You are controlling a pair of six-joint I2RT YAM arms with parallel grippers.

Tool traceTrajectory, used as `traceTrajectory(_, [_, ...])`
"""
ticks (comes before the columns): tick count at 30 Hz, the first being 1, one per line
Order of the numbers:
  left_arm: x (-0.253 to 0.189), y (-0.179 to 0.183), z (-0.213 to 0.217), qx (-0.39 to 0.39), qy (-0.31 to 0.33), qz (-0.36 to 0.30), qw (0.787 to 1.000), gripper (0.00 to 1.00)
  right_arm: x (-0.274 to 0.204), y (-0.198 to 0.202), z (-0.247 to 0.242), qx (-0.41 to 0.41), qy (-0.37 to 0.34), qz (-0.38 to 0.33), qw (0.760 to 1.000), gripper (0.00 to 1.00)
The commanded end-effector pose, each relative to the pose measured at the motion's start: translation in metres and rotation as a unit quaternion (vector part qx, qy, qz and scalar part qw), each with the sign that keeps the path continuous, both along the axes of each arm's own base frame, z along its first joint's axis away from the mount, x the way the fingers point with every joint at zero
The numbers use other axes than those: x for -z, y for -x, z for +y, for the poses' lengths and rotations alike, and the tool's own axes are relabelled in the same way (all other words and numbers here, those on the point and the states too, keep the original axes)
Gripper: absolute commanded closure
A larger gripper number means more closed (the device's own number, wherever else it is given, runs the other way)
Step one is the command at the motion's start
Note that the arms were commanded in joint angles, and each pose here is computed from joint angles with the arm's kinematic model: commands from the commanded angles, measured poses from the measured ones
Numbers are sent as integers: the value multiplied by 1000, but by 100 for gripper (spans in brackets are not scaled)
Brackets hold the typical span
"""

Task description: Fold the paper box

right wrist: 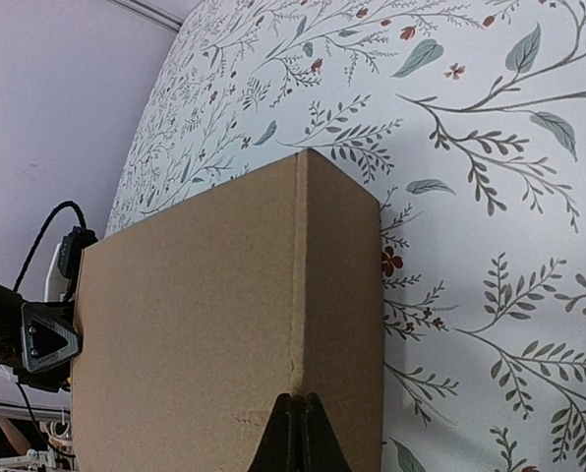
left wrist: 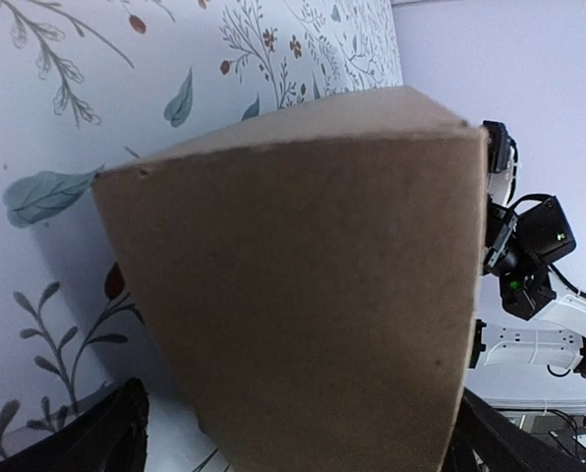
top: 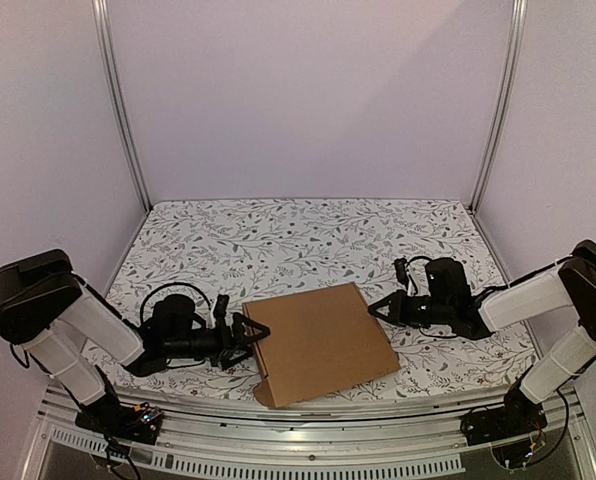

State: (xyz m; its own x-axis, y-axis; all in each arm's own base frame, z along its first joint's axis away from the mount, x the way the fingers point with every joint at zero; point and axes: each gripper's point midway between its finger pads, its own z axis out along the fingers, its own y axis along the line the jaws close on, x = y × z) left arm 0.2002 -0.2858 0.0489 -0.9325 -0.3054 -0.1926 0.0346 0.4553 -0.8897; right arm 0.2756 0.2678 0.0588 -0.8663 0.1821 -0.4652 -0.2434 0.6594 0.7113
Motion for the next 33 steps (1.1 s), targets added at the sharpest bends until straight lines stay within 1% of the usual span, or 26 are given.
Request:
traceTrajectory(1, [-3, -2, -6, 0, 31, 4, 1000, 0, 79, 49, -51, 26, 114, 133, 984, 100])
traceTrajectory(7, [-13, -8, -20, 9, 67, -2, 998, 1, 81, 49, -51, 24, 116, 134, 984, 100])
traceTrajectory(9, [-17, -10, -24, 9, 82, -2, 997, 6, 81, 50, -52, 23, 117, 134, 984, 100])
traceTrajectory(11, [-21, -11, -27, 14, 96, -4, 995, 19, 81, 50, -52, 24, 118, 135, 984, 100])
traceTrajectory(13, [-25, -11, -32, 21, 109, -2, 994, 36, 81, 51, -52, 23, 117, 134, 984, 100])
traceTrajectory(16, [-34, -10, -36, 30, 134, 1, 991, 59, 74, 48, -49, 20, 109, 126, 986, 100])
traceTrajectory(18, [-39, -10, -36, 31, 148, 4, 988, 70, 64, 45, -44, 12, 98, 113, 989, 100])
traceTrajectory(19, [-42, -10, -35, 31, 155, 6, 987, 74, 56, 43, -41, 7, 90, 103, 991, 98])
traceTrajectory(21, [-49, -11, -32, 30, 168, 10, 985, 79, 36, 39, -35, -9, 80, 77, 994, 90])
traceTrajectory(22, [-52, -12, -29, 30, 172, 14, 985, 81, 23, 38, -33, -18, 76, 59, 995, 83])
traceTrajectory(23, [-55, -13, -27, 31, 175, 17, 984, 82, 13, 37, -32, -31, 82, 41, 995, 73])
traceTrajectory(24, [-57, -13, -24, 34, 176, 25, 983, 82, -8, 35, -31, -40, 77, 14, 996, 63])
traceTrajectory(26, [-65, -14, -19, 41, 182, 37, 982, 82, -38, 36, -31, -61, 81, -33, 994, 47])
traceTrajectory(27, [-72, -14, -16, 46, 189, 40, 980, 82, -60, 39, -31, -76, 81, -74, 991, 39])
traceTrajectory(29, [-86, -14, -11, 58, 201, 47, 977, 81, -91, 46, -29, -99, 82, -130, 983, 27])
traceTrajectory(31, [-99, -11, -7, 75, 206, 54, 974, 78, -122, 63, -20, -142, 80, -201, 966, 3])
traceTrajectory(33, [-116, -7, -4, 97, 216, 54, 970, 77, -145, 78, -13, -175, 85, -268, 944, 1])
